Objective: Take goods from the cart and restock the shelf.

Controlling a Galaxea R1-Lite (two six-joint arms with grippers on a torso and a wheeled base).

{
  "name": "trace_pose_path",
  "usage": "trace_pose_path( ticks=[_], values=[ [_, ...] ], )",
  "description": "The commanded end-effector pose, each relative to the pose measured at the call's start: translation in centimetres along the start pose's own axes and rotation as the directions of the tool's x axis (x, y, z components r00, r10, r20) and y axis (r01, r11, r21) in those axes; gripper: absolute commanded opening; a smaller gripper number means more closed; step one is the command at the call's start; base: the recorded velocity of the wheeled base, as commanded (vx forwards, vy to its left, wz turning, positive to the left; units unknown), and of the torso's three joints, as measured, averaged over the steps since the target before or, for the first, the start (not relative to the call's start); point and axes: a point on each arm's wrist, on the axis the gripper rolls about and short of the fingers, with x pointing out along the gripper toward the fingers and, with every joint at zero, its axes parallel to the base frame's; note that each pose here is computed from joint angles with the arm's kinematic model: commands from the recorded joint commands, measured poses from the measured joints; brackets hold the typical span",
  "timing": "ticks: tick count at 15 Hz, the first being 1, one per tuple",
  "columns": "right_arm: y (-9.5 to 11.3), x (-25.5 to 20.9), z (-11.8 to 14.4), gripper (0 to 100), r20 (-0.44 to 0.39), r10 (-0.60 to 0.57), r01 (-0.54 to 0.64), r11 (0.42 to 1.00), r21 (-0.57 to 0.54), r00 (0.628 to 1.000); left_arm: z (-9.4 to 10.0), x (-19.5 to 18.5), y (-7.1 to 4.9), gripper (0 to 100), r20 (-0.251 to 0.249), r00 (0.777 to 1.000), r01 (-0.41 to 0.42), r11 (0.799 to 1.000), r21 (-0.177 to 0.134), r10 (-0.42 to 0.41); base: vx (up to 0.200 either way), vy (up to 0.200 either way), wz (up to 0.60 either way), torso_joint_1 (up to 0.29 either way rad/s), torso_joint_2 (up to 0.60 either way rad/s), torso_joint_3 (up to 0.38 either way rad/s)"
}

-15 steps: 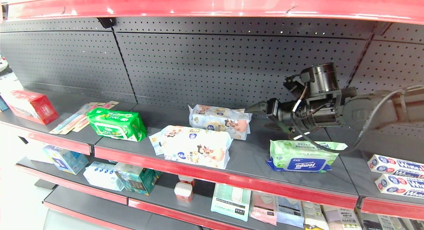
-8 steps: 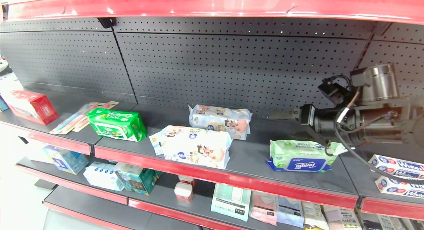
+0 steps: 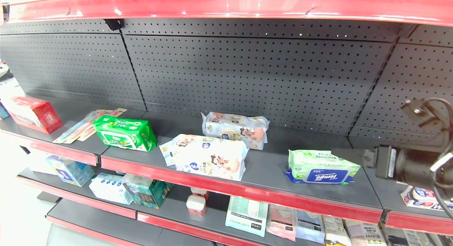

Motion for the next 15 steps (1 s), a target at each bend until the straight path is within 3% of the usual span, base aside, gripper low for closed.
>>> trace_pose_path(
  ticks=[1, 2, 3, 4, 7, 13, 15],
  values=[
    [-1.5, -4.8, -3.6, 100, 0.110, -0.072, 0.096, 0.968, -0.233, 0.991, 0.0, 0.0, 0.0, 100, -0.001, 1.000, 0.000, 1.000, 0.000, 0.000, 0.000, 0.000, 0.00, 0.000, 0.00, 0.000],
    [-2.9, -6.8, -4.9, 100, 0.178, -0.102, 0.165, 0.905, -0.391, 0.979, 0.0, 0.0, 0.0, 100, -0.001, 1.000, 0.000, 1.000, 0.000, 0.000, 0.000, 0.000, 0.00, 0.000, 0.00, 0.000],
    [-3.4, -8.0, -5.9, 100, 0.197, -0.030, 0.122, 0.872, -0.473, 0.980, 0.0, 0.0, 0.0, 100, -0.001, 1.000, 0.000, 1.000, 0.000, 0.000, 0.000, 0.000, 0.00, 0.000, 0.00, 0.000],
    [-3.4, -9.4, -6.8, 100, 0.235, 0.044, 0.078, 0.870, -0.488, 0.971, 0.0, 0.0, 0.0, 100, -0.001, 1.000, 0.000, 1.000, 0.000, 0.000, 0.000, 0.000, 0.00, 0.000, 0.00, 0.000],
    [-3.6, -11.9, -9.9, 100, 0.330, 0.006, 0.125, 0.919, -0.374, 0.944, 0.0, 0.0, 0.0, 100, -0.001, 1.000, 0.000, 1.000, 0.000, 0.000, 0.000, 0.000, 0.00, 0.000, 0.00, 0.000],
    [-5.0, -12.2, -19.5, 100, 0.531, 0.060, 0.172, 0.910, -0.376, 0.845, 0.0, 0.0, 0.0, 100, -0.001, 1.000, 0.000, 1.000, 0.000, 0.000, 0.000, 0.000, 0.00, 0.000, 0.00, 0.000],
    [-5.1, -12.2, -19.5, 100, 0.544, 0.005, 0.203, 0.925, -0.321, 0.839, 0.0, 0.0, 0.0, 100, -0.001, 1.000, 0.000, 1.000, 0.000, 0.000, 0.000, 0.000, 0.00, 0.000, 0.00, 0.000]
  ],
)
